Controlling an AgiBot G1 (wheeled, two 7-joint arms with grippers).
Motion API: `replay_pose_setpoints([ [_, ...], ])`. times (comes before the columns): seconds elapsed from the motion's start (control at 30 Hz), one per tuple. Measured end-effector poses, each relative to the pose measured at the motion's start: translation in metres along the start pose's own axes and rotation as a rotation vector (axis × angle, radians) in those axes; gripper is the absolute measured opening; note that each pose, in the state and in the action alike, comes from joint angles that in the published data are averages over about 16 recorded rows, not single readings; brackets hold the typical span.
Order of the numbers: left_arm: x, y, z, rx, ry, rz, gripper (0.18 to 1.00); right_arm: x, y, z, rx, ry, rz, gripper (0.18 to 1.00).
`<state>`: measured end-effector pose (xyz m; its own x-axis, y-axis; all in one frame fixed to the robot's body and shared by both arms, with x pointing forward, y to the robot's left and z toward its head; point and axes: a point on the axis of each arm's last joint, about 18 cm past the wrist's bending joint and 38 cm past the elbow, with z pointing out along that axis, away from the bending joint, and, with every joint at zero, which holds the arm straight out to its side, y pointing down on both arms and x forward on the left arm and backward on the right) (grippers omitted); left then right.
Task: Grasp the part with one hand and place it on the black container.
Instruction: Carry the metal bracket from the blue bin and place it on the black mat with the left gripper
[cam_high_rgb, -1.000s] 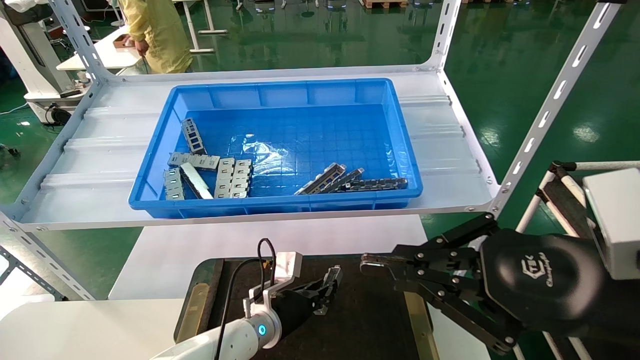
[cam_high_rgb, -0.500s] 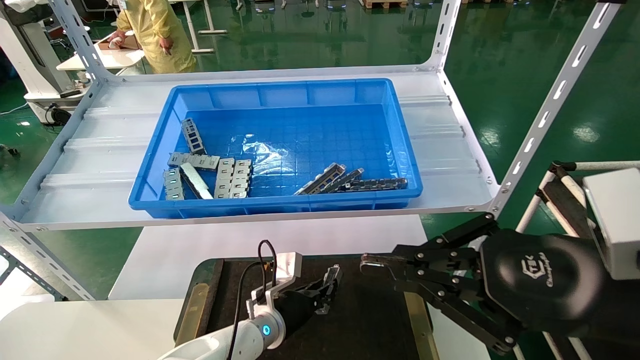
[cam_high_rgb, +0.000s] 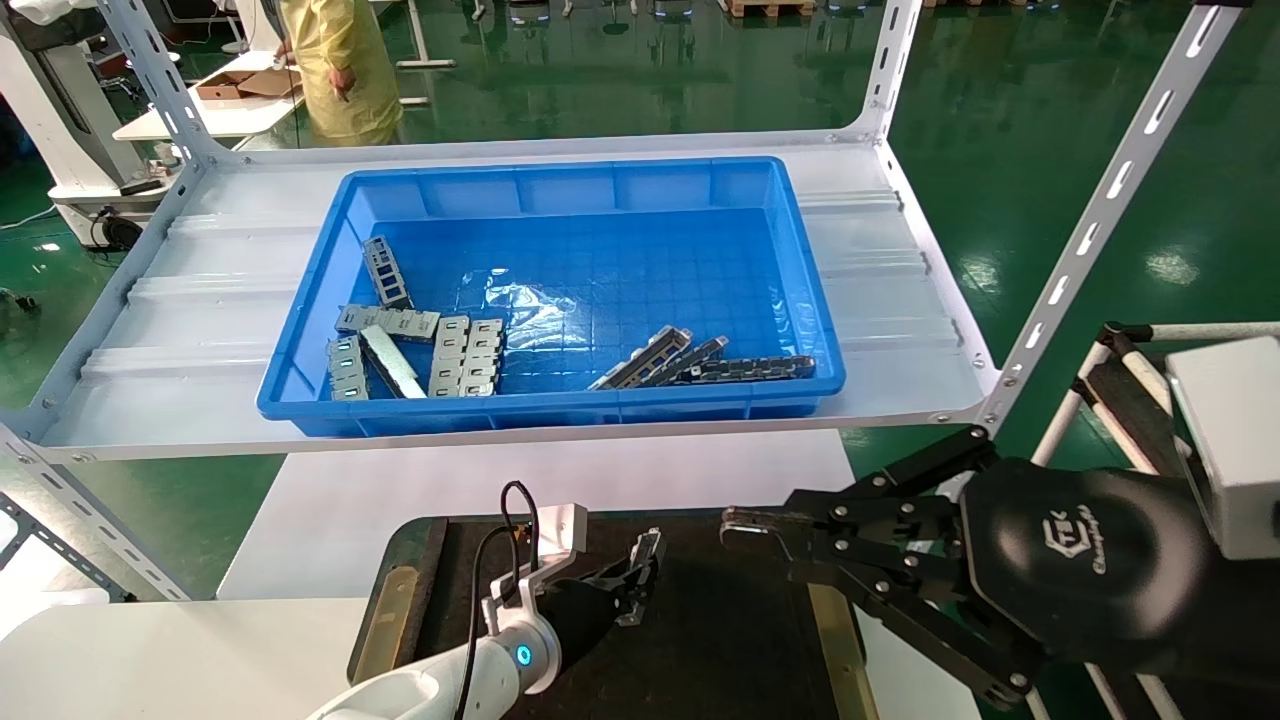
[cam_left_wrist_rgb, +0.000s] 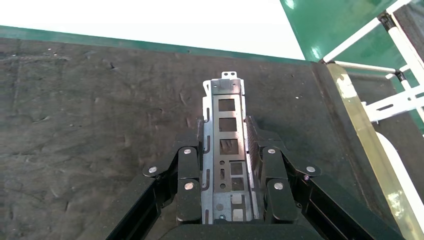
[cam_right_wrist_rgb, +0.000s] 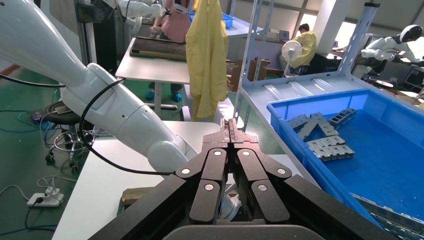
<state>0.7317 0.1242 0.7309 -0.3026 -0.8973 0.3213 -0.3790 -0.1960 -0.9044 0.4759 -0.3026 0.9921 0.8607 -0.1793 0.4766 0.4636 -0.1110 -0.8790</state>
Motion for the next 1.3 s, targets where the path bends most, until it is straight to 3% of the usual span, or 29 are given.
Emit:
replay_pose_setpoints([
  [0.97,-0.006,0.01,0.003,-0.038,-0.027,-0.06,0.356,0.0,0.0,0.0,0.0,0.0,0.0,0.207],
  [1.3,-0.003,0.011,0.004,-0.047,-0.022,-0.069,0.413,0.0,0.0,0.0,0.0,0.0,0.0,0.299],
])
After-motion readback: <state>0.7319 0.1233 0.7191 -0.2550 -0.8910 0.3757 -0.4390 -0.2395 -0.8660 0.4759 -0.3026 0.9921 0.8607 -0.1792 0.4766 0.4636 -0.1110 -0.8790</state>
